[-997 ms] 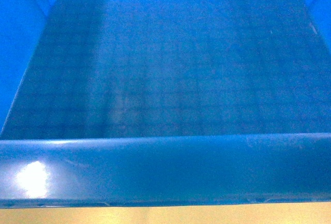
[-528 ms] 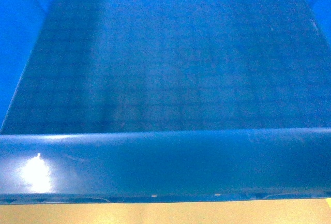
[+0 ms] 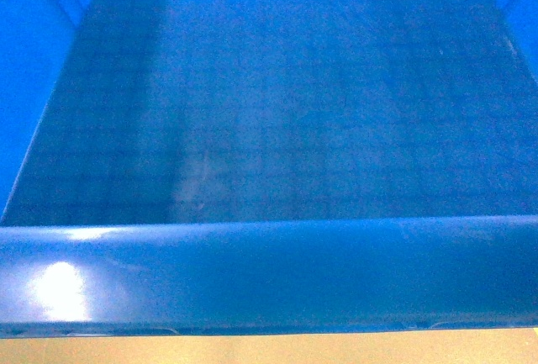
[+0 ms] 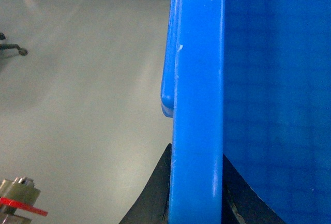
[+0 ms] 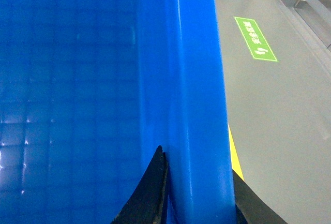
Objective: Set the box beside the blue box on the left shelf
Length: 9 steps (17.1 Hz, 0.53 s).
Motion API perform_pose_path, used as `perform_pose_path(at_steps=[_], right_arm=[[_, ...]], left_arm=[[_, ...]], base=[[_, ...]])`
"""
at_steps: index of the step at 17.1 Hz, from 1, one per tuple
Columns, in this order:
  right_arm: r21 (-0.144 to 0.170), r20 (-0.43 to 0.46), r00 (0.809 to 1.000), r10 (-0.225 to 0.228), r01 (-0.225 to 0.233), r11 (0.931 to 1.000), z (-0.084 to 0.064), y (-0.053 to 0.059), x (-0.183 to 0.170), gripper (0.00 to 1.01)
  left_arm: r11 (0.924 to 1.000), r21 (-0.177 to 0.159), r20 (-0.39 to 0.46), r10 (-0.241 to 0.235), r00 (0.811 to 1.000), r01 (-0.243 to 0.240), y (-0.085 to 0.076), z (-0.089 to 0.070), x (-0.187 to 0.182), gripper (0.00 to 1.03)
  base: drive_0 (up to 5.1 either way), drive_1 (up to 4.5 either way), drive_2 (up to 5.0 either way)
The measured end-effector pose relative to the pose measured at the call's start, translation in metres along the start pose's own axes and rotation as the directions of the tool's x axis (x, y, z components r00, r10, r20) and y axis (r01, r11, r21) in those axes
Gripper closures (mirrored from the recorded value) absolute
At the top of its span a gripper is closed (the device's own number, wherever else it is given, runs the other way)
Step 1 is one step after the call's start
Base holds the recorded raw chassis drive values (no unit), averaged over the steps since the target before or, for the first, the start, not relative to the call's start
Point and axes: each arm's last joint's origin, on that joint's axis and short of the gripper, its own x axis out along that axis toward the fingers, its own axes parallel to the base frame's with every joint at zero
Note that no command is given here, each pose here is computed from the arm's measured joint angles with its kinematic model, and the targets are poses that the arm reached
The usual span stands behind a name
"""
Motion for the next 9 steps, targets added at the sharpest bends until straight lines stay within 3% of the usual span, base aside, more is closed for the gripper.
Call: perform_pose_path(at_steps=[9], right_arm=[[0.0, -0.001, 1.0, 0.0, 0.0, 1.0, 0.0, -0.0001, 0.0001, 0.85]], left_arm=[[1.0, 0.0, 0.0, 0.0, 1.0, 0.0, -0.0001, 0.0, 0.0001, 0.92]], base=[[0.1, 4.14, -4.0]])
